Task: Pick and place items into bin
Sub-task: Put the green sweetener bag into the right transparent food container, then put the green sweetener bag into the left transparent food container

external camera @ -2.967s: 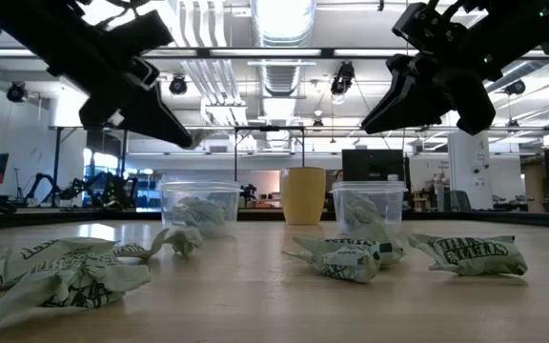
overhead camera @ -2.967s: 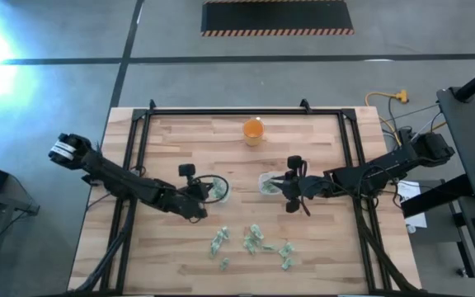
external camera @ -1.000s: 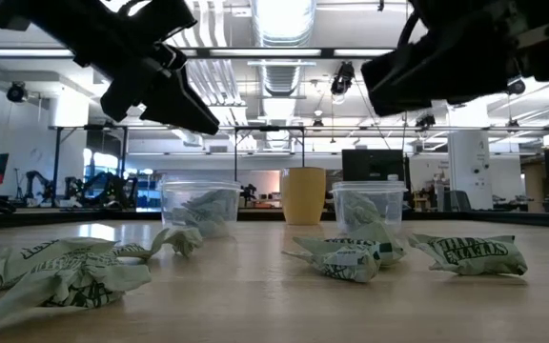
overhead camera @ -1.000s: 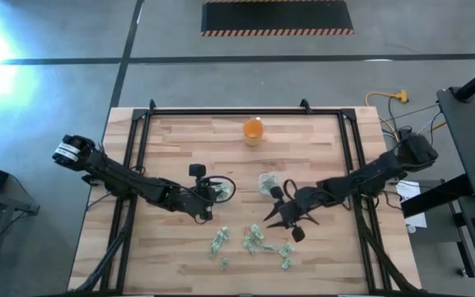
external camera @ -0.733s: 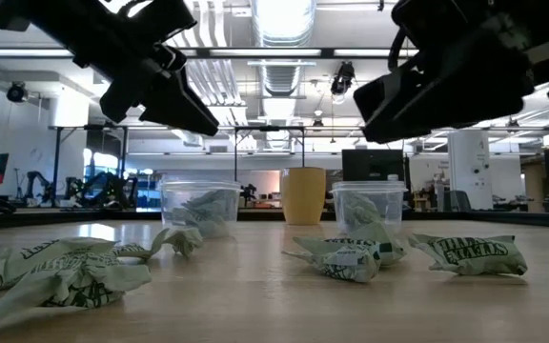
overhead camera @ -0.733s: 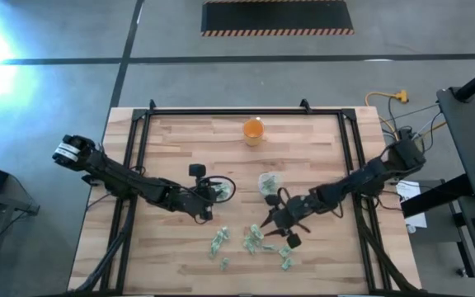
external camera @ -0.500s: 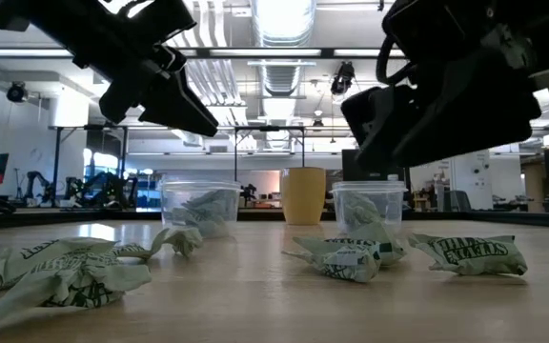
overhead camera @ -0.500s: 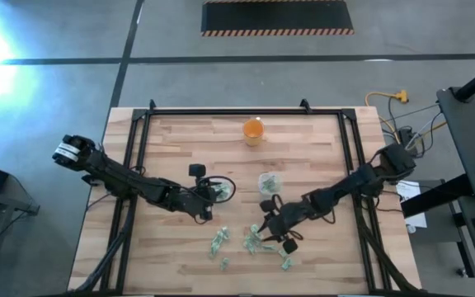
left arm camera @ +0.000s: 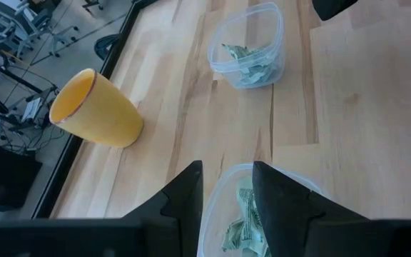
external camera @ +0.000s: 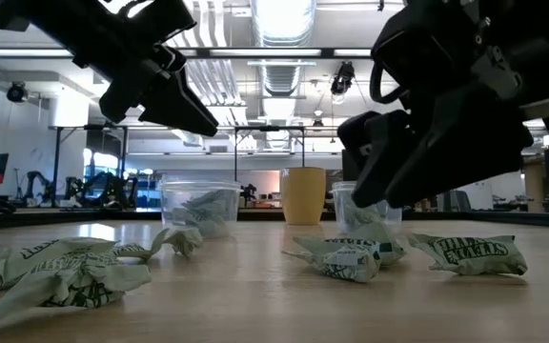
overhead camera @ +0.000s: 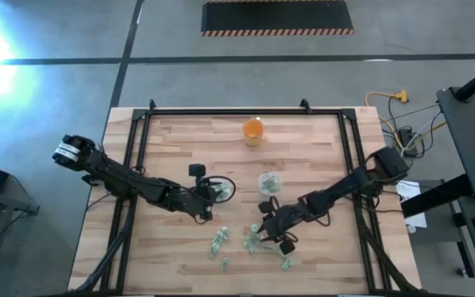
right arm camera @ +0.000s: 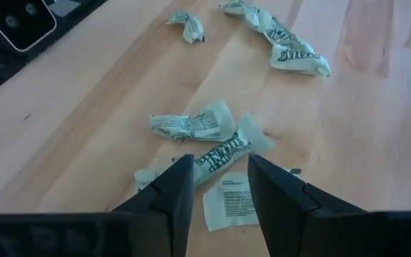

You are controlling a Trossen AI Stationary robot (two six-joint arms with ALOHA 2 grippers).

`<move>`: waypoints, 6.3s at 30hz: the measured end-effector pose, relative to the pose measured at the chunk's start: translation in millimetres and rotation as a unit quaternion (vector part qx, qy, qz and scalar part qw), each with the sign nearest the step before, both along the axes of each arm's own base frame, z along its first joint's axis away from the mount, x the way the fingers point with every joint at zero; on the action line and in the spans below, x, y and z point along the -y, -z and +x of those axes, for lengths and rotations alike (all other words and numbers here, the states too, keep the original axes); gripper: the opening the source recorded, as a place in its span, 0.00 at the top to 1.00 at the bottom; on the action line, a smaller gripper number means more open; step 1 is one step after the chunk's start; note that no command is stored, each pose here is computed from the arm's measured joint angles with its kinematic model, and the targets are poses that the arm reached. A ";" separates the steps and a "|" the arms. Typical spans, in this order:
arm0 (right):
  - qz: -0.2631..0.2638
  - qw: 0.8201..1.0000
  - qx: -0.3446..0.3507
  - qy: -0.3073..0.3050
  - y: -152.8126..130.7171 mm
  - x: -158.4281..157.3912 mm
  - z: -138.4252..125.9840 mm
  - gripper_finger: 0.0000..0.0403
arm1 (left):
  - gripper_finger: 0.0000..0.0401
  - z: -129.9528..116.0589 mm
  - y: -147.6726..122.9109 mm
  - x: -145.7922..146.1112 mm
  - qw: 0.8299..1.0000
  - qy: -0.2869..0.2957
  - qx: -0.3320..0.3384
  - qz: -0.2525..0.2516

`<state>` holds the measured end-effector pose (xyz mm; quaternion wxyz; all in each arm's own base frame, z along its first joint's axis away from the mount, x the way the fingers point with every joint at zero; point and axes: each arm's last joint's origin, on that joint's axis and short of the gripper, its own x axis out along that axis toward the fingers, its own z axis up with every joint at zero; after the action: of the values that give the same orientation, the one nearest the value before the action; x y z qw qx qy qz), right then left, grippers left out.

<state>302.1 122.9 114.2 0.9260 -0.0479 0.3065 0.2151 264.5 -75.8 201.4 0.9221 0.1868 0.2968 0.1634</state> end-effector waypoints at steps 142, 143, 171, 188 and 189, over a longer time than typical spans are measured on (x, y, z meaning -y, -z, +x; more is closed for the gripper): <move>-0.147 0.981 0.030 0.122 -87.6 63.1 -61.6 0.71 | 0.73 17.3 20.3 47.4 0.945 0.261 -0.048 -0.190; -0.145 0.982 0.030 0.119 -87.5 62.9 -61.6 0.71 | 0.73 20.6 23.0 49.0 0.945 0.262 -0.054 -0.189; -0.144 0.982 0.035 0.117 -88.4 62.7 -61.1 0.76 | 0.73 47.7 53.1 61.6 0.932 0.283 -0.174 -0.142; -0.143 0.982 0.035 0.117 -88.5 62.6 -61.1 0.79 | 0.73 49.1 55.2 59.3 0.941 0.273 -0.172 -0.101; -0.143 0.982 0.035 0.117 -88.5 62.6 -61.1 0.79 | 0.73 49.1 55.2 59.0 0.942 0.271 -0.172 -0.100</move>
<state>241.0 60.3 202.8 0.9385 -0.1515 0.3048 0.0575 313.6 -134.8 146.2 0.8803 0.1924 0.4037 -0.1582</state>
